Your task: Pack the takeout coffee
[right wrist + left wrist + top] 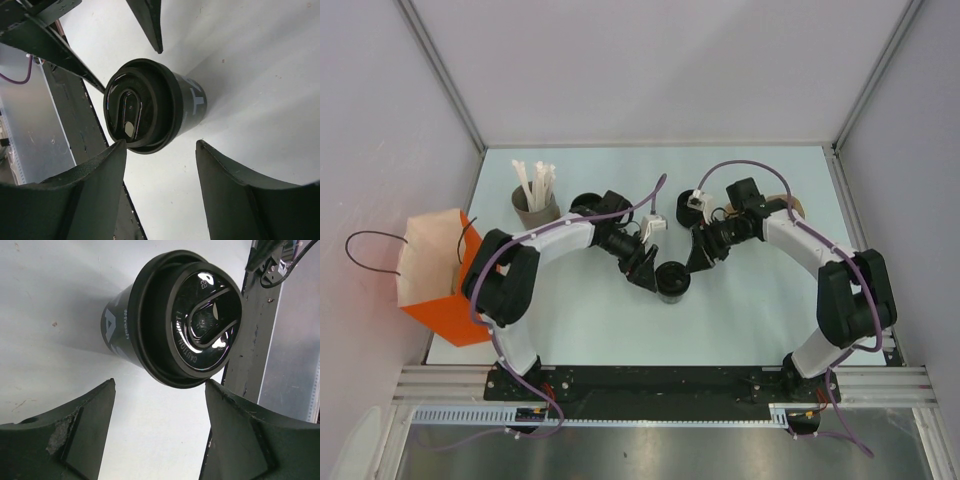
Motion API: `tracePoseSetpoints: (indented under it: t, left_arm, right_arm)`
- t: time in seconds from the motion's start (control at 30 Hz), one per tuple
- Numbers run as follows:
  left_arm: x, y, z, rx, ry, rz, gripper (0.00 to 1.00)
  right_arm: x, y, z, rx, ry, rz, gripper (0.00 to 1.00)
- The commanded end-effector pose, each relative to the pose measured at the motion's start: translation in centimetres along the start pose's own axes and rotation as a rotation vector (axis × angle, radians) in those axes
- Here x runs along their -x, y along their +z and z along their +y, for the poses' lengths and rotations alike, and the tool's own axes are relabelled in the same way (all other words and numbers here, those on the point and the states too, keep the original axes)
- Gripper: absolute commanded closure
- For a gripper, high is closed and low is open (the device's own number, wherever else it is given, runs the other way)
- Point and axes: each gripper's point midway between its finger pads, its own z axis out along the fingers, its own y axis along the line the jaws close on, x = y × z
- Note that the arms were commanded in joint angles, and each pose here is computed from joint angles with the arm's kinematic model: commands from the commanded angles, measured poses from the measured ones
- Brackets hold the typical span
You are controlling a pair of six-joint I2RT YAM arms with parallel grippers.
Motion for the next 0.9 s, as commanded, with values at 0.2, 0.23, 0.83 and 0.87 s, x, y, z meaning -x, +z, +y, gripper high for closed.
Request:
tracePoseSetpoints:
  t: [0.2,0.23,0.83,0.87]
  left_arm:
    - [2.9,-0.1,1.1,0.05,0.086,-0.037,0.24]
    - [3.1,-0.1,1.2,0.057,0.088,-0.042,0.24]
    - [5.8,-0.9,4.2,0.229,0.115,-0.091,0.24]
    - [6.0,-1.0,4.2,0.233,0.119,-0.097,0.24]
  right_arm:
    - [-1.0,0.9,0.7,0.042,-0.017,0.045,0.39]
    - [-1.1,0.9,0.8,0.044,-0.019,0.048,0.39]
    - [-1.4,0.4,1.2,0.031,-0.012,0.064,0.4]
    - [-1.4,0.4,1.2,0.031,-0.015,0.066,0.4]
